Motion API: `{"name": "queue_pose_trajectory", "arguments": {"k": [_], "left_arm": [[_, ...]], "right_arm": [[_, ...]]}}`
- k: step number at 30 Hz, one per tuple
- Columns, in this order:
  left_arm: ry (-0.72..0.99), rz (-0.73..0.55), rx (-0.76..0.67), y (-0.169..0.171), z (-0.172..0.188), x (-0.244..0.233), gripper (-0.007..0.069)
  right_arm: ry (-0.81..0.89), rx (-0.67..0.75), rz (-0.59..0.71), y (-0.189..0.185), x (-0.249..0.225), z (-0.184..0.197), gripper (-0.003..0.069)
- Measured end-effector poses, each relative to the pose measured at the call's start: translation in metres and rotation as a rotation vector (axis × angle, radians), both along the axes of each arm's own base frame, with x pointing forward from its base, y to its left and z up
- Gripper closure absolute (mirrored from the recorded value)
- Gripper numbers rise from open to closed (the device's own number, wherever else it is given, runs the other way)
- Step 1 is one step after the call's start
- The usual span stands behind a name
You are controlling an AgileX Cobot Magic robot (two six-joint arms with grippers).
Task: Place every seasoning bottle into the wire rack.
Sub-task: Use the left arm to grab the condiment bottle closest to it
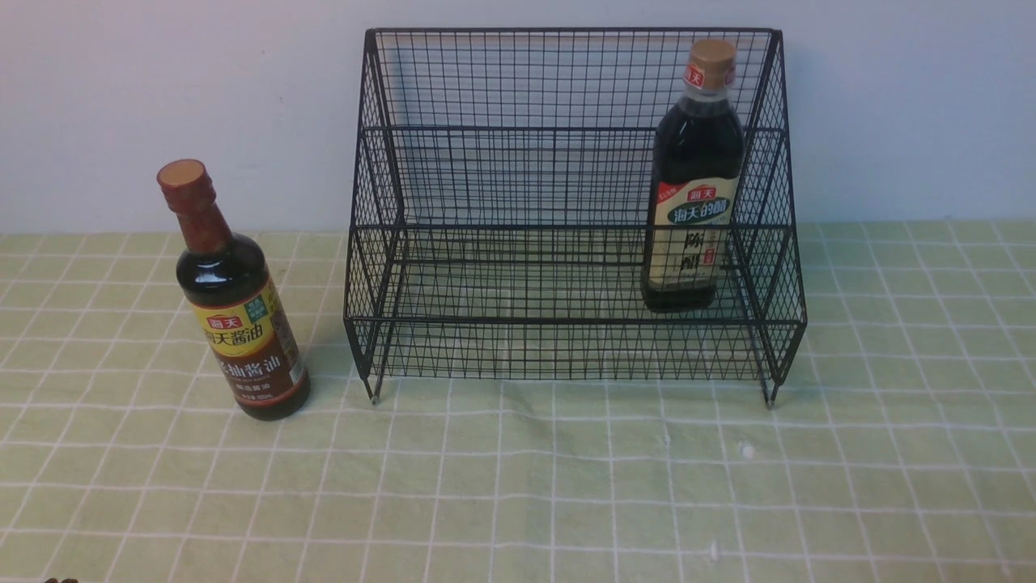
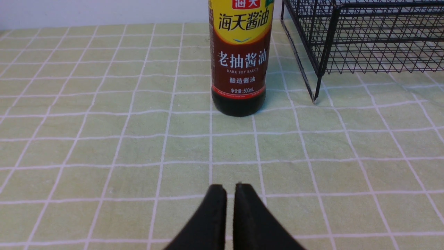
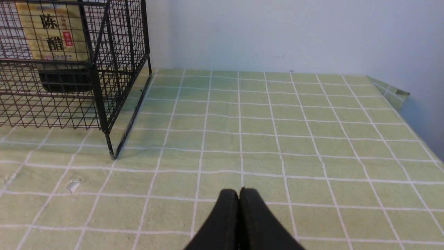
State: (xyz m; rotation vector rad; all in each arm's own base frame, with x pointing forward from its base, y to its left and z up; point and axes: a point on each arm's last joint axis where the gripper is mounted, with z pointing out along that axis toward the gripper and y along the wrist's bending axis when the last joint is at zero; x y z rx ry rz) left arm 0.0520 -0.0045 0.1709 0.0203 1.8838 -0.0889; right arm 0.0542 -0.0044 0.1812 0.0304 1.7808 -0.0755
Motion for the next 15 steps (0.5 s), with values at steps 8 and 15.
{"name": "queue_pose_trajectory", "arguments": {"k": [8,15], "left_arm": [[0.000,0.000,0.000,0.0000,0.0000,0.0000,0.0608],[-0.082,0.011,-0.050,-0.0003,0.0064,0.0022,0.0608]], "right_arm": [[0.000,0.000,0.000,0.0000,0.0000,0.0000,0.0673],[0.000,0.000,0.000,0.0000,0.0000,0.0000,0.0673]]}}
